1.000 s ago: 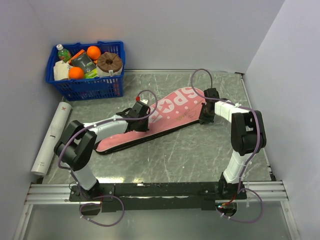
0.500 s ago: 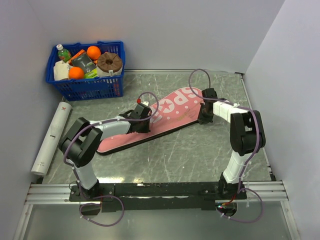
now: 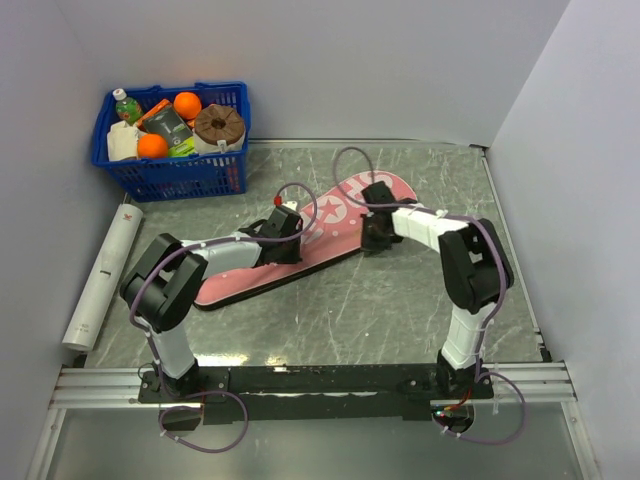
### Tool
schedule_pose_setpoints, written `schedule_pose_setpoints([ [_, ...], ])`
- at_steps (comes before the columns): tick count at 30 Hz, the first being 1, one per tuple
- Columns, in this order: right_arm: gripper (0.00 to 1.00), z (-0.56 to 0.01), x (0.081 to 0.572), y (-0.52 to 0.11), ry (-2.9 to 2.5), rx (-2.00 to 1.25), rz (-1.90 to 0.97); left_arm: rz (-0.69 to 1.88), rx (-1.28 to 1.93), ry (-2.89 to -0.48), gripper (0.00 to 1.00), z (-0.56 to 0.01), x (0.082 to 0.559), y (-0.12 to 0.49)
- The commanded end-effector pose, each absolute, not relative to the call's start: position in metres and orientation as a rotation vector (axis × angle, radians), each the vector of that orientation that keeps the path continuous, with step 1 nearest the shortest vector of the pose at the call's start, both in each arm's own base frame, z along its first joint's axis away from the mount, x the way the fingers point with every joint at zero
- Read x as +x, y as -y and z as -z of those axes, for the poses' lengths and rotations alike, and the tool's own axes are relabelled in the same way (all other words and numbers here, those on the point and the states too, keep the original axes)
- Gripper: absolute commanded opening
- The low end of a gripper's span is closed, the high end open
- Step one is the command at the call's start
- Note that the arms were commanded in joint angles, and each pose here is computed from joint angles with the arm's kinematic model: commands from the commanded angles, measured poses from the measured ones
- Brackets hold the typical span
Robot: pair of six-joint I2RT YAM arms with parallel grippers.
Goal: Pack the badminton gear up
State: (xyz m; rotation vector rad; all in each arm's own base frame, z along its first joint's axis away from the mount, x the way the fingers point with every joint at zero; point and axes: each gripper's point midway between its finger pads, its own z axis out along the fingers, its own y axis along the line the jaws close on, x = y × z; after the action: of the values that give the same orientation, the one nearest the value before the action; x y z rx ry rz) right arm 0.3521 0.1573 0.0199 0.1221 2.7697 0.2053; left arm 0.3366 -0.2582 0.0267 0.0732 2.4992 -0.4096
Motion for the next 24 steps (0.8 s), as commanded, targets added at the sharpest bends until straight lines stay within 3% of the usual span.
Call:
schedule_pose_setpoints([
  [1, 0.0, -0.036, 0.347, -0.236, -2.752, -0.002, -0.501, 0.344, 0.069, -2.609, 0.01, 0.01, 0.316, 0.245],
  [7, 0.0, -0.045, 0.323, -0.288, -2.764, -0.08, -0.759, 0.37, 0.069, -2.609, 0.01, 0.011, 0.315, 0.249],
  [13, 0.0, -0.063, 0.286, -0.339, -2.732, -0.143, -1.21, 0.411, 0.082, -2.581, 0.01, 0.001, 0.317, 0.253],
  [18, 0.0, -0.057, 0.276, -0.338, -2.753, -0.122, -1.237, 0.497, 0.123, -2.517, 0.02, -0.023, 0.317, 0.263],
  [24, 0.0, -0.044, 0.287, -0.311, -2.767, -0.018, -1.133, 0.616, 0.166, -2.389, 0.23, -0.095, 0.311, 0.27],
])
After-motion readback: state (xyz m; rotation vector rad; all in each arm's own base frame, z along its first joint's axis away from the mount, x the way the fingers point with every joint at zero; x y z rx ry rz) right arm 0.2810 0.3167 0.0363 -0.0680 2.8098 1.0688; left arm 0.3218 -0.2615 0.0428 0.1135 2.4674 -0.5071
